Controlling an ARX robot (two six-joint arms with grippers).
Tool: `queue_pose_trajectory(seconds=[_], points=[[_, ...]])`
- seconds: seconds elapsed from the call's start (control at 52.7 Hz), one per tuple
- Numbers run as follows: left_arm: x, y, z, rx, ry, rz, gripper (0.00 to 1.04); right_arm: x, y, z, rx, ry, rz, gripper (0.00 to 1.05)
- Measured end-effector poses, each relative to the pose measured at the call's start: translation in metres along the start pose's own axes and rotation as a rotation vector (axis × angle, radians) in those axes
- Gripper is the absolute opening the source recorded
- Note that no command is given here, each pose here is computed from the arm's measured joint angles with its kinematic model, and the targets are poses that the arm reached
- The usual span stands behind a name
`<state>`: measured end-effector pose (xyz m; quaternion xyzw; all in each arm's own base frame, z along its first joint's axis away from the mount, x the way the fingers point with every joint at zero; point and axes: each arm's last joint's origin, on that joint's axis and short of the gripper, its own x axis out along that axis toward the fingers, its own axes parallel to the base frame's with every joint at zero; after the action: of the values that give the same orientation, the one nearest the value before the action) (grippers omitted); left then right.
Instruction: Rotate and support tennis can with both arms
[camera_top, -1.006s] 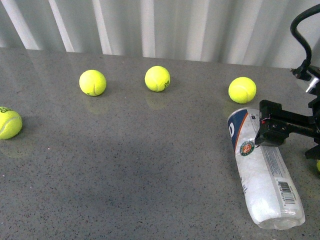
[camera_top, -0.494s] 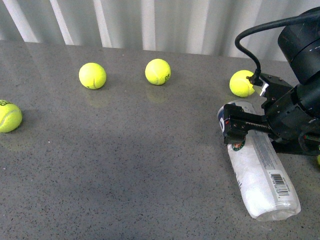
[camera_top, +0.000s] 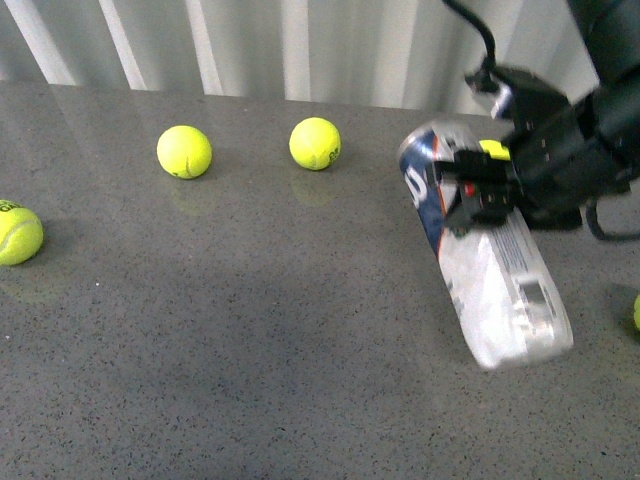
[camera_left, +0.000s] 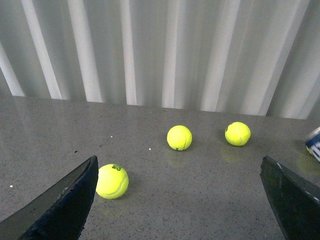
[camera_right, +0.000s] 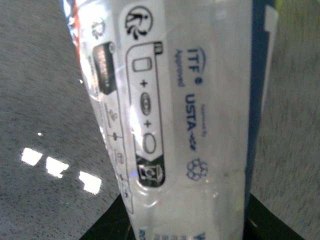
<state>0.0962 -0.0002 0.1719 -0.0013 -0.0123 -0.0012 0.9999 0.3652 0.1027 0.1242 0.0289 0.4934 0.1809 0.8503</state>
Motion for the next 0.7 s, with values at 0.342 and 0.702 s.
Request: queue_pose_trajectory(seconds=[0.342, 0.702], points=[[0.000, 0.000, 0.000, 0.000, 0.000, 0.000, 0.98, -0.004, 0.067, 0.063, -0.977, -0.089, 0.060, 0.09], [0.000, 0.000, 0.000, 0.000, 0.000, 0.000, 0.98, 0.061, 0.093, 0.049, -1.309, 0.056, 0.177, 0.06]])
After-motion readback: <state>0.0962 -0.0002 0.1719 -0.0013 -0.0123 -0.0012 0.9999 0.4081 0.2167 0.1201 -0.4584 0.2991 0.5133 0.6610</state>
